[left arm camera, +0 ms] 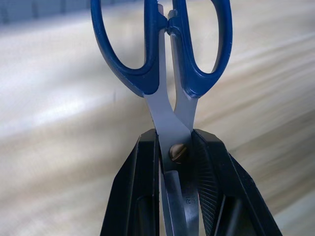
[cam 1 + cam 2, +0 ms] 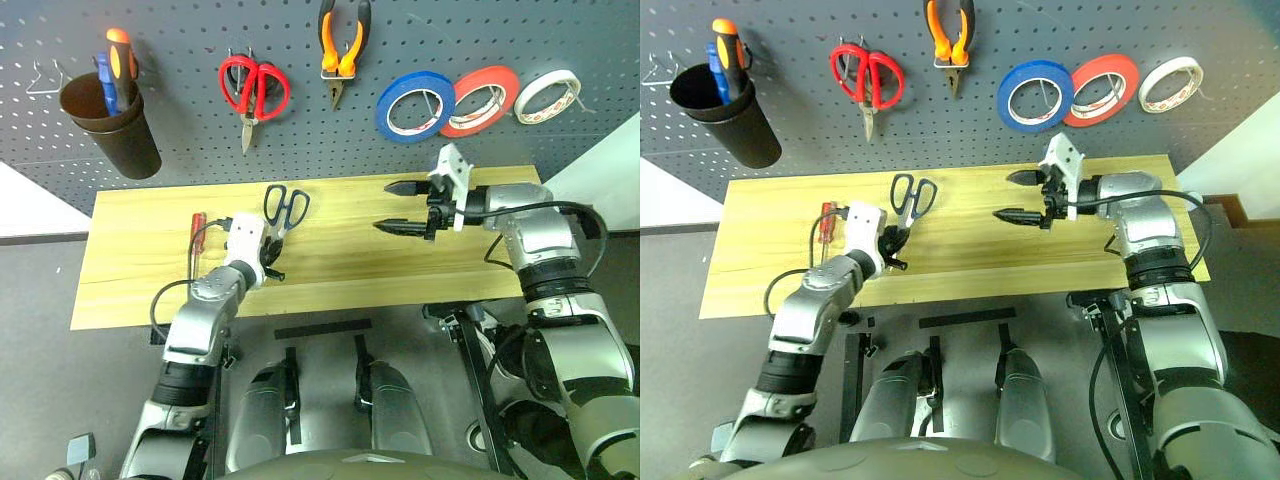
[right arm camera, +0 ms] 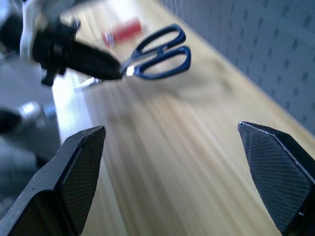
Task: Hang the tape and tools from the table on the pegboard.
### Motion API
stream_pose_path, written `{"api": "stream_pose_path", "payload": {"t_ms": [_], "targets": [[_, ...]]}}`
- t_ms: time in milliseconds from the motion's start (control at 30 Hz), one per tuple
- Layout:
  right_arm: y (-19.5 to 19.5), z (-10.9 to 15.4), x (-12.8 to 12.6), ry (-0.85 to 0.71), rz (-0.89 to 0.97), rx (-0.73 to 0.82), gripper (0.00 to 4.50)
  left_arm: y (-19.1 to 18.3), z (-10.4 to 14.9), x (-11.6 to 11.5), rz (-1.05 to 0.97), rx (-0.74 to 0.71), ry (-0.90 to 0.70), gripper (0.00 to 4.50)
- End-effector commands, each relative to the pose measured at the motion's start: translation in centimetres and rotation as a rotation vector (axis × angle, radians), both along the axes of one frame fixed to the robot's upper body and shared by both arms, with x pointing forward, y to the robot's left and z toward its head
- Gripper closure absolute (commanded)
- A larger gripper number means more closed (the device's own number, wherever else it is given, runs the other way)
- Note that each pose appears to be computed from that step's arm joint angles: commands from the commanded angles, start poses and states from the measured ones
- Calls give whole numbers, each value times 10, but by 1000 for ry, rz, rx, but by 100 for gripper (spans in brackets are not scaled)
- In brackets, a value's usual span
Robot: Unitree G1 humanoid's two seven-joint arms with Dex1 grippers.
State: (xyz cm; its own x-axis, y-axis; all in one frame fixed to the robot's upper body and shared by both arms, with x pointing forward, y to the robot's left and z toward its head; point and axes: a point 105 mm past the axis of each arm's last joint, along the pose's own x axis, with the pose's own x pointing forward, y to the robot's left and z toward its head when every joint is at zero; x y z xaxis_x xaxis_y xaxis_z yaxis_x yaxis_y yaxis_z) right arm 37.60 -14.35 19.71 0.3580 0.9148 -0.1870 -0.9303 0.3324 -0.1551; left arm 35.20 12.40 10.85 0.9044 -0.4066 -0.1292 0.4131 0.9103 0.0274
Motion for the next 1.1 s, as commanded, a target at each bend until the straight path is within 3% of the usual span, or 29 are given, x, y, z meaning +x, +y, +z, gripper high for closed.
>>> {"api": "stream_pose_path", "payload": {"t_ms": [33,267,400,667,1100], "targets": [[0,29,-11,-57,50,59,0,-4,32,-15,-69,-53,-164,385],[8,70,-33,-97,125,185,0,-2,55,-53,-182,-107,-359,385],[7,79,-39,-113,129,195,0,1,73,-64,-246,-111,-482,385],[4,108,-43,-133,132,311,0,2,100,-56,-274,-105,-629,385],[3,110,-47,-146,115,290,0,16,105,-24,-263,-86,-607,385]]}}
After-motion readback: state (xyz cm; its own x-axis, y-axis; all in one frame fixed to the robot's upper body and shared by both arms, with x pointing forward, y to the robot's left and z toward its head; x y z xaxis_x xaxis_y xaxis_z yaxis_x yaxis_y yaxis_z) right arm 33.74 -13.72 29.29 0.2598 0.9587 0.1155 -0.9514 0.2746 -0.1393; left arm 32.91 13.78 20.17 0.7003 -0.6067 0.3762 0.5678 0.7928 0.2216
